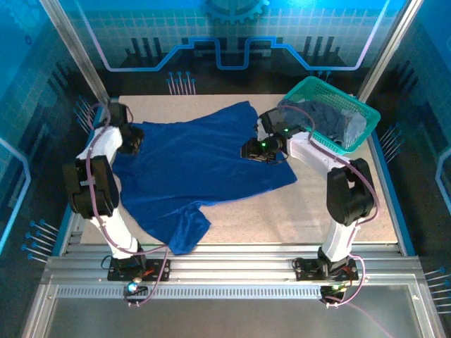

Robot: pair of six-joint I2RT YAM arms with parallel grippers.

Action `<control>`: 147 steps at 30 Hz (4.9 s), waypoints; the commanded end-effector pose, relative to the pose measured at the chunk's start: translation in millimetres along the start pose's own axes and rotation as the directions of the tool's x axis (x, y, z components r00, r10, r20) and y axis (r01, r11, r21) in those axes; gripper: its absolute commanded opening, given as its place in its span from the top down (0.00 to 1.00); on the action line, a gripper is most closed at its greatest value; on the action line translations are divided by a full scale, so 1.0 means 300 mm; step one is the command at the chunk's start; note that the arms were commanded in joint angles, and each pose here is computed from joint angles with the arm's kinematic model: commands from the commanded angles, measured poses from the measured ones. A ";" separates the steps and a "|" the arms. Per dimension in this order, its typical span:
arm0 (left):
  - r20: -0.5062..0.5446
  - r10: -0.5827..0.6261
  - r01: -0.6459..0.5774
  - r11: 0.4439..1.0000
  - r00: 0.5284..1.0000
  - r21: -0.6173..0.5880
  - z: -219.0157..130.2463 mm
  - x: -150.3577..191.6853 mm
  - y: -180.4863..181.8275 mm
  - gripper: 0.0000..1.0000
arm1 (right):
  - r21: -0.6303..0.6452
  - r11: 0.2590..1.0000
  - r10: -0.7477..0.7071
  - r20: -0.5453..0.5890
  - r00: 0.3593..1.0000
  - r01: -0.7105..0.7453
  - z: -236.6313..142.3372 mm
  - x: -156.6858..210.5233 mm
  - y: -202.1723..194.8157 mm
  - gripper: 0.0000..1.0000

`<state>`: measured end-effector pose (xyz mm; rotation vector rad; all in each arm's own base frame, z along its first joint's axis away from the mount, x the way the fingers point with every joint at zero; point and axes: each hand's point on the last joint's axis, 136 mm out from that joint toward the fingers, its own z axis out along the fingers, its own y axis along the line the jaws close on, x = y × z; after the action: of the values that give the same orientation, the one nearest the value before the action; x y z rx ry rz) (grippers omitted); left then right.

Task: Fold and stack the t-shirts

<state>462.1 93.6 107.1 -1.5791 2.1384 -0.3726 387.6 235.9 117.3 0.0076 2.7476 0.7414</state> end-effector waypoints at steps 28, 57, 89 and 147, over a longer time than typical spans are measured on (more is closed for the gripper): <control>-0.055 -0.015 0.003 0.977 0.998 -0.214 0.329 -0.132 0.011 0.92 | -0.032 0.999 0.030 0.015 0.999 -0.029 0.017 -0.083 0.027 0.56; -0.047 -0.172 0.170 0.984 0.984 -0.056 0.135 -0.075 -0.190 0.62 | -0.032 0.998 0.046 -0.002 0.999 -0.046 0.035 -0.050 0.003 0.57; -0.011 -0.373 0.371 0.925 0.928 -0.079 0.279 -0.135 -0.202 0.62 | -0.005 0.999 0.052 -0.020 0.998 -0.052 0.023 -0.002 -0.052 0.58; -0.010 0.066 -0.052 0.860 0.998 0.508 0.411 -0.112 -0.730 0.48 | 0.004 0.998 0.068 -0.030 0.997 -0.068 -0.030 0.044 -0.107 0.57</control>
<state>710.7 63.3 50.1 -1.3737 1.9105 -0.9291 376.9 207.8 94.6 0.1149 2.8117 0.7284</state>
